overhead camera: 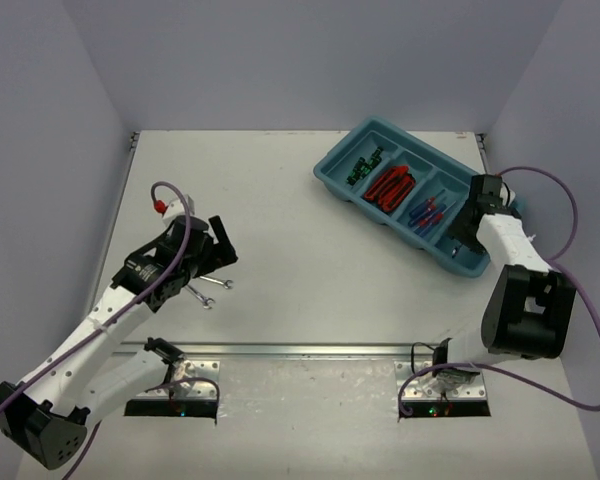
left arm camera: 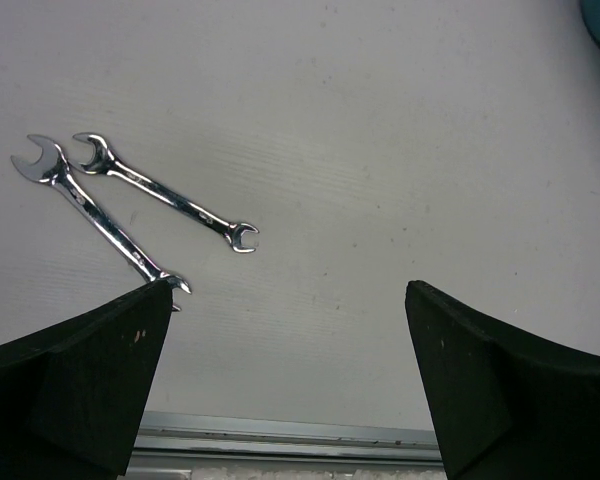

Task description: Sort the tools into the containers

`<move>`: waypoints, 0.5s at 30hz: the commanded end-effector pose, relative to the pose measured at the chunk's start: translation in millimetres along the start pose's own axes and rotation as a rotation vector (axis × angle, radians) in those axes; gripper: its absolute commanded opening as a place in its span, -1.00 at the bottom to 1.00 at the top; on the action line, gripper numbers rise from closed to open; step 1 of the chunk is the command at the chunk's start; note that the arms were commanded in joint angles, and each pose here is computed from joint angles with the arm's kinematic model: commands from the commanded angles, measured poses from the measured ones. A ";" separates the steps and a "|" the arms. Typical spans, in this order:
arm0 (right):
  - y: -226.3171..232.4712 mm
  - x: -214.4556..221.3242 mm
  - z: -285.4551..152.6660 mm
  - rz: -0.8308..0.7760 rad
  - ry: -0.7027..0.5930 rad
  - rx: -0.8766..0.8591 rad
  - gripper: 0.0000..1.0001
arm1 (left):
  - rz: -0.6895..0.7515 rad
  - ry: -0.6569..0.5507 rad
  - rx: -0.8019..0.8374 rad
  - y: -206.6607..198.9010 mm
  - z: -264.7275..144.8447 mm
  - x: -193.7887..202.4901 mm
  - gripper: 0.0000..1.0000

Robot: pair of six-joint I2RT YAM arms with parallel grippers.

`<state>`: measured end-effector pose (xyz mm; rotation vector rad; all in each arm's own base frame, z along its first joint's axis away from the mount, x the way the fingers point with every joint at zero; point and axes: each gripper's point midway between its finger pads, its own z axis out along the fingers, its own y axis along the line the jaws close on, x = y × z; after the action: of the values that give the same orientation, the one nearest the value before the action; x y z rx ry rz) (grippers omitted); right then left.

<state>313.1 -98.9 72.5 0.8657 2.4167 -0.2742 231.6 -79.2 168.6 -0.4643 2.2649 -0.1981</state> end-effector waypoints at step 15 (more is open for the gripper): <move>98.5 -18.8 -86.5 -0.155 -0.171 -0.512 0.98 | -0.505 0.022 -0.382 58.6 56.8 -10.7 1.00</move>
<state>345.8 -28.5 150.5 0.5488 2.2315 0.0625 257.4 -50.8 125.3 -0.9359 2.2820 -0.1167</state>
